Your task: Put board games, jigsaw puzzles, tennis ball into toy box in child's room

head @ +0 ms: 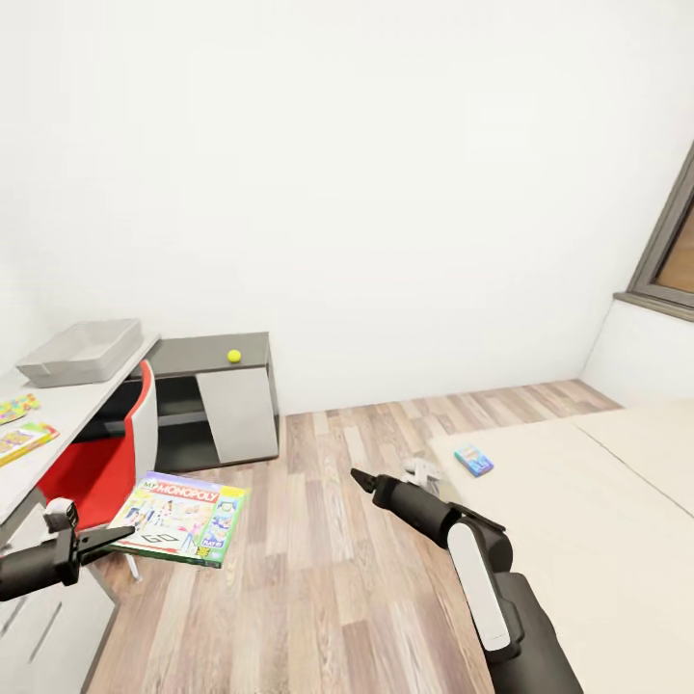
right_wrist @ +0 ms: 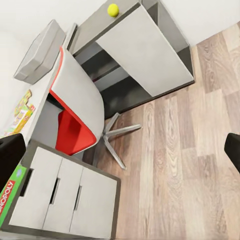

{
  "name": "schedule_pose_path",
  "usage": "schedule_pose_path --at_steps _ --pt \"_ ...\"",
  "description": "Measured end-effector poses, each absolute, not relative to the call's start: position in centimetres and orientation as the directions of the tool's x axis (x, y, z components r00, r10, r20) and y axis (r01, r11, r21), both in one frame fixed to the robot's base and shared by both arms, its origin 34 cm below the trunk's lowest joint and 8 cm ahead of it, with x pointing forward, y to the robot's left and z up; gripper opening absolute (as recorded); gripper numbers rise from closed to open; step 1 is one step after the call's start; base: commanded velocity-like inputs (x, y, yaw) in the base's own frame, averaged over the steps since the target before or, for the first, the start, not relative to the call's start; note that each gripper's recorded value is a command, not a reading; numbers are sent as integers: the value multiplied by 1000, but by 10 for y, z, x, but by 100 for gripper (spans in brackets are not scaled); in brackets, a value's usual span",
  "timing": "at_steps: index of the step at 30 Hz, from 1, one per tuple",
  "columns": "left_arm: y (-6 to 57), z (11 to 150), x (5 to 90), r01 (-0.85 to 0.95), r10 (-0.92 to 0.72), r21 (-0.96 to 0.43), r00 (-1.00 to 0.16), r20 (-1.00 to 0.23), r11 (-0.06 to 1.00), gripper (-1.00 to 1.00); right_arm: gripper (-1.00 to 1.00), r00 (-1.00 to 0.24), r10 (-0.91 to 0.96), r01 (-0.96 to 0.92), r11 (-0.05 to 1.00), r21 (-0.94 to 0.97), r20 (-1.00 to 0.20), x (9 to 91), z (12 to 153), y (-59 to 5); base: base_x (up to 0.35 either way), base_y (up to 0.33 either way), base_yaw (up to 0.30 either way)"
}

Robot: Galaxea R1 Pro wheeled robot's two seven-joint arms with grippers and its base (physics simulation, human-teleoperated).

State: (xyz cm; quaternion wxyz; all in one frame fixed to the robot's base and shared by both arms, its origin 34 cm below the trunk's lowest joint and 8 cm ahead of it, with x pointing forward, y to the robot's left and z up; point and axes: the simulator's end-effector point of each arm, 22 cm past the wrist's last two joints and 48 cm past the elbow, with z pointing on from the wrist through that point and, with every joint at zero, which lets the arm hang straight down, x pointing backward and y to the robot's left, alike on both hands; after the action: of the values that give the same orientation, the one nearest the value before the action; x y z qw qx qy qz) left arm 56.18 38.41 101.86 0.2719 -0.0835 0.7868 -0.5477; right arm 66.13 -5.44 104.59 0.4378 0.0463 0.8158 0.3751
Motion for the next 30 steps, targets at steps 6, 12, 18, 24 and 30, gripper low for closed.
schedule_pose_path --at_steps 6,12,18,24,30 --pt "384 1023 560 167 -429 -907 -838 -337 386 -100 100 -611 404 -253 714 652 -680 659 1051 -54 0 0 291" --pt "384 1027 557 166 -428 -907 -839 -336 386 -100 100 -612 407 -254 712 655 -679 657 1055 -54 0 0 291" --pt "383 1030 554 166 -428 -907 -840 -335 386 -100 100 -612 408 -254 710 657 -678 654 1060 -54 0 0 281" --pt "382 1031 554 167 -428 -908 -839 -335 384 -100 100 -569 431 -262 713 651 -700 660 1068 -59 0 0 109" --pt "383 1031 554 168 -428 -908 -839 -336 384 -100 100 -559 434 -263 715 648 -706 662 1070 -60 0 0 12"
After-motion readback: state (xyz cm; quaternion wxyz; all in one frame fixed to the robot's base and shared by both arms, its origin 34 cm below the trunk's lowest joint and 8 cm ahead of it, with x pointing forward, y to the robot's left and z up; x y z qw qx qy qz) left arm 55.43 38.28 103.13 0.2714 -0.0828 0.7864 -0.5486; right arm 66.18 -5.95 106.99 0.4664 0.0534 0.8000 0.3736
